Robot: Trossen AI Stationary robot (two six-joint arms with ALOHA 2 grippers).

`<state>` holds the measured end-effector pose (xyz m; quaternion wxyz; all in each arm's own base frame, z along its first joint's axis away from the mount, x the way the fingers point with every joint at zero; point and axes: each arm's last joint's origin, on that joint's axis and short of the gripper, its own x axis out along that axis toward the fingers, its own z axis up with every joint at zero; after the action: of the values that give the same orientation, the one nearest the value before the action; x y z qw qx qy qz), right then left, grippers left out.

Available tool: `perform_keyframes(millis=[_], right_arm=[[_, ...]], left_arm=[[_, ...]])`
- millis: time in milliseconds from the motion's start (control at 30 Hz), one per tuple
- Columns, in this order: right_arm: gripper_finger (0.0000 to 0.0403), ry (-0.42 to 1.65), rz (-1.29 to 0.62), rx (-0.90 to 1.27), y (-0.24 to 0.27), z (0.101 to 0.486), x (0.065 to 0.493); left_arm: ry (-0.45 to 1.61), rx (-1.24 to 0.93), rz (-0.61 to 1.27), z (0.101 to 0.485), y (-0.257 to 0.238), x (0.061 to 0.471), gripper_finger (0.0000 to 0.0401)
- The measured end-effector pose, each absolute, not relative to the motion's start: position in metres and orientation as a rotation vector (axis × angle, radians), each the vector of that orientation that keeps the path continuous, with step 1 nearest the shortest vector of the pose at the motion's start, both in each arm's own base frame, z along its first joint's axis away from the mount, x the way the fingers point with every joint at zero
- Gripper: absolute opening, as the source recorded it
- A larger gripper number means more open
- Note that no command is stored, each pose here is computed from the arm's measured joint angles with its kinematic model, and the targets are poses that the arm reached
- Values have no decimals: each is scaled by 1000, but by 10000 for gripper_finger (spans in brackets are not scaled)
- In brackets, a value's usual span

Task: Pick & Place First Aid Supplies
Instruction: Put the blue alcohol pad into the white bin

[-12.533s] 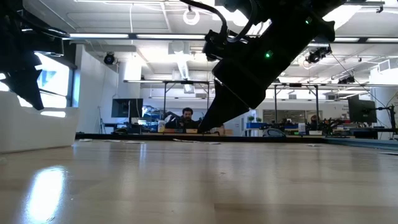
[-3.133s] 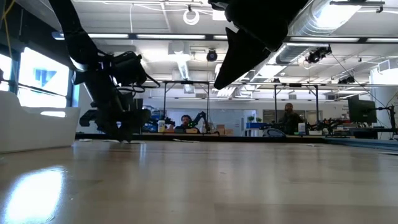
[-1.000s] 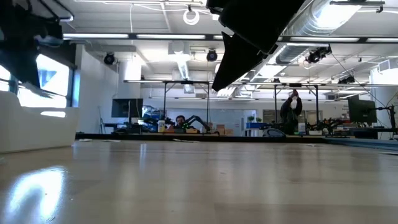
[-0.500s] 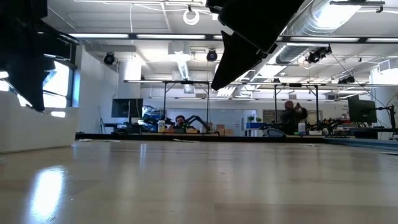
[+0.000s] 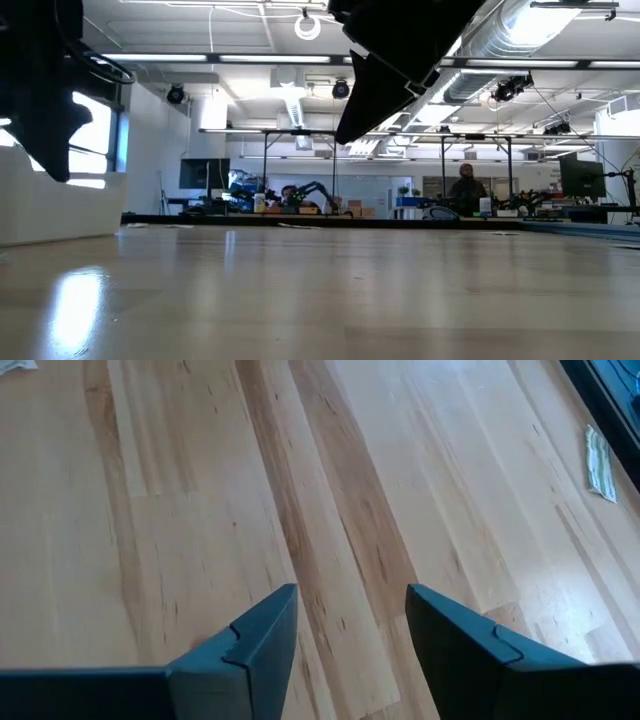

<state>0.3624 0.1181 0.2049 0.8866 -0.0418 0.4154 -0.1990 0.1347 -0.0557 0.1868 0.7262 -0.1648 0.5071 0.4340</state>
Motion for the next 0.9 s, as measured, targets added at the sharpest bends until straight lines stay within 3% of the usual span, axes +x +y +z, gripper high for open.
perform_keyframes(millis=[167,300,533,700,900], right_arm=[[183,861,-411,-84,118,205,363],[183,855,-411,-80,117,205,364],[183,842,-407,-77,117,206,366],[183,843,-404,-75,117,206,366],[183,838,-419,-100,117,203,367]], left_arm=[[1144,-306,959,209,-56,136,136],[1017,-262,939,239,-58,146,169],[810,-196,949,273,-45,168,175],[758,-192,1097,264,-2,187,175],[670,-249,1124,240,56,207,175]])
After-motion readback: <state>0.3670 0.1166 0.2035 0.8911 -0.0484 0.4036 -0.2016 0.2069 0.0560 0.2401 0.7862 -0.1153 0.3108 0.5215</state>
